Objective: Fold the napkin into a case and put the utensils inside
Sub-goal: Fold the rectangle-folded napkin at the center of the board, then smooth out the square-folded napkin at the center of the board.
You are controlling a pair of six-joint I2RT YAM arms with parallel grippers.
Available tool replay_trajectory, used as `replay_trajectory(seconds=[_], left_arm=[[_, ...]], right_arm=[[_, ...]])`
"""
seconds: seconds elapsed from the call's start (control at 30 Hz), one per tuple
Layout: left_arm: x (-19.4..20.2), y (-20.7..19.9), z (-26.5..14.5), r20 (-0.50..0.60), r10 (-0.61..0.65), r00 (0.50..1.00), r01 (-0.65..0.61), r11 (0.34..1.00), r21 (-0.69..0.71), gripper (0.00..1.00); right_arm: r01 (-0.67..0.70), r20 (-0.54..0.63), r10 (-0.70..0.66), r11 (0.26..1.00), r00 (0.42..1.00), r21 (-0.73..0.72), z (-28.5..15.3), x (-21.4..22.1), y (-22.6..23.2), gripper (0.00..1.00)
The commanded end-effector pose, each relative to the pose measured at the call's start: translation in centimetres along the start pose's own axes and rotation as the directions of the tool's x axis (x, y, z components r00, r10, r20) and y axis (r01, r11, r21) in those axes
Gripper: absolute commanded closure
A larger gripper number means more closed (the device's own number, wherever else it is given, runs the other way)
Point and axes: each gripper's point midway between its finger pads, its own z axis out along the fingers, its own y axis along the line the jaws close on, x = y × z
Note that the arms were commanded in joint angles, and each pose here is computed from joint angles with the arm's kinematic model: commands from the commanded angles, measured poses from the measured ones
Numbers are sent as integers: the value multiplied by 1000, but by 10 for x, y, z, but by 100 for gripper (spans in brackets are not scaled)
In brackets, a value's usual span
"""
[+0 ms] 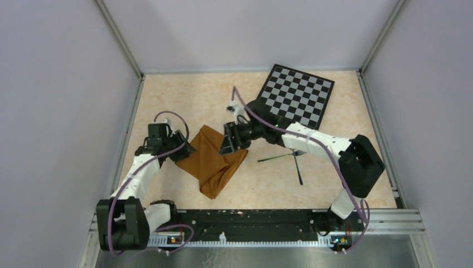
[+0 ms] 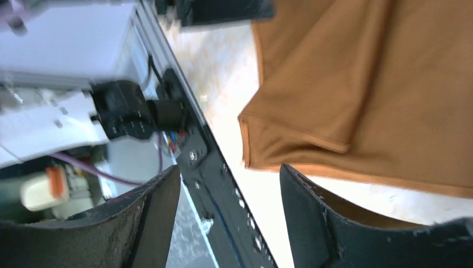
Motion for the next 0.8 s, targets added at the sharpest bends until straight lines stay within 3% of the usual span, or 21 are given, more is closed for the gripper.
replay_trajectory(seconds=[0.0,0.1,0.17,0.5,0.77], left_arm=[[-5,-10,-15,12,32,999,-33,999,26,51],[-5,-19,-18,7,43,999,-43,997,68,47],[-5,-23,-20,2,43,999,-42,996,84,46],[-25,-45,-46,83,97,992,-108,986,131,44],[-49,-63,-74,169,147,974,-170,977,127,42]], right_arm=[[-121,128,142,980,981,-161,-11,-40,-22,34],[-104,103,113,991,988,-88,6,-38,-46,24],[-113,74,118,991,990,-65,18,-30,-62,23],[-164,0,164,984,986,-71,55,-4,-91,38],[-173,-42,169,980,985,-98,80,10,-84,48]])
